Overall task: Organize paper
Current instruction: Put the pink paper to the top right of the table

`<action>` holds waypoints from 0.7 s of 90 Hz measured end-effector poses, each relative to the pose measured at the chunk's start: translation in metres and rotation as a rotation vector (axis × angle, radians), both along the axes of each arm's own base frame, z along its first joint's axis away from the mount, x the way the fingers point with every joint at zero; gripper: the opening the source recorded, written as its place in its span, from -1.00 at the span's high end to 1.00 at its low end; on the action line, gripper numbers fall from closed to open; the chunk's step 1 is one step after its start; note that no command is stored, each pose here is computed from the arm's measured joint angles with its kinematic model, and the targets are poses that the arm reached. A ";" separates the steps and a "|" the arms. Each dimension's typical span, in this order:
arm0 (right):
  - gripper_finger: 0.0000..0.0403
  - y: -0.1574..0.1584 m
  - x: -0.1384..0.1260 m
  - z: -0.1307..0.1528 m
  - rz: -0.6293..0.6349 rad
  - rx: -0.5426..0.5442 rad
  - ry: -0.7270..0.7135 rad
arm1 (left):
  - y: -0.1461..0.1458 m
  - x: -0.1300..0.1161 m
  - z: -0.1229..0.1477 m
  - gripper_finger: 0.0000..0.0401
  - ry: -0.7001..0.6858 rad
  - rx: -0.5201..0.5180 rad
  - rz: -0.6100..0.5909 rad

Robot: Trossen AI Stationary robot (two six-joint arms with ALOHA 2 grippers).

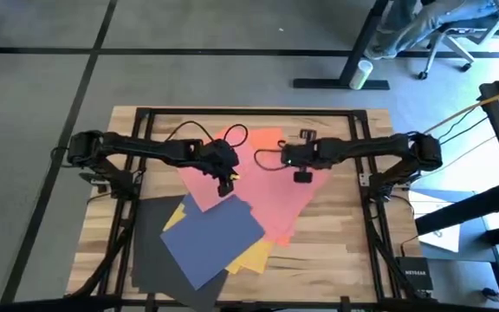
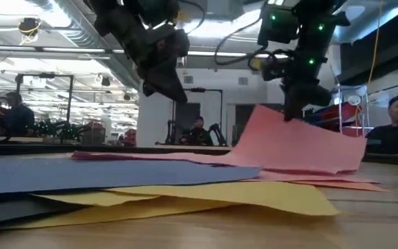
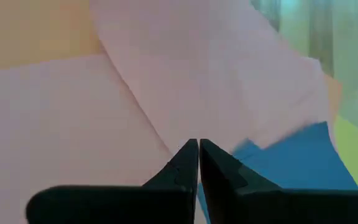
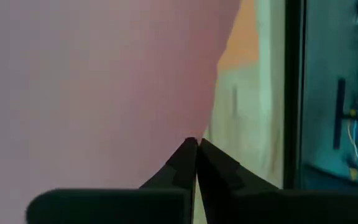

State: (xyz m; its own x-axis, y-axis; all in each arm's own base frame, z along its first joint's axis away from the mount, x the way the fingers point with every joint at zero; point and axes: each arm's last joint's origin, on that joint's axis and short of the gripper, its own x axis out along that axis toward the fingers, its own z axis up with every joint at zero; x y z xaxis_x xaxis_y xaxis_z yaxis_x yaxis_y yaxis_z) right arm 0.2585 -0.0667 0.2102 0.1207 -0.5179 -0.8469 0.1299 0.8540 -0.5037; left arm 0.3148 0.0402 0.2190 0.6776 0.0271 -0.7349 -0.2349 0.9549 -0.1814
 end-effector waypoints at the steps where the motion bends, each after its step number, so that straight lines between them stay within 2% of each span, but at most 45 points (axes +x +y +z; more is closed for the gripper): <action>1: 1.00 -0.002 -0.001 0.001 -0.006 -0.003 0.004 | 0.000 0.000 0.000 1.00 0.000 -0.001 0.001; 15: 1.00 -0.032 -0.022 0.011 -0.073 -0.030 0.059 | 0.000 0.000 0.000 1.00 -0.001 -0.013 0.017; 40: 1.00 -0.090 -0.051 0.020 -0.144 -0.057 0.072 | 0.001 0.002 0.002 1.00 -0.035 -0.002 0.029; 53: 1.00 -0.113 -0.059 0.022 -0.126 -0.053 0.017 | 0.001 0.002 0.002 1.00 -0.034 0.003 0.039; 63: 1.00 -0.125 -0.063 0.024 -0.060 -0.060 0.001 | 0.001 0.003 0.002 1.00 -0.037 0.003 0.040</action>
State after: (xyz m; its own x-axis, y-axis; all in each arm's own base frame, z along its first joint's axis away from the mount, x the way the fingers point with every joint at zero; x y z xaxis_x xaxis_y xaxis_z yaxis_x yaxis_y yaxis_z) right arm 0.1955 -0.1913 0.2338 0.0871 -0.5738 -0.8143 0.1794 0.8131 -0.5538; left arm 0.3173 0.0410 0.2213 0.7024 0.0569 -0.7095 -0.2663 0.9454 -0.1878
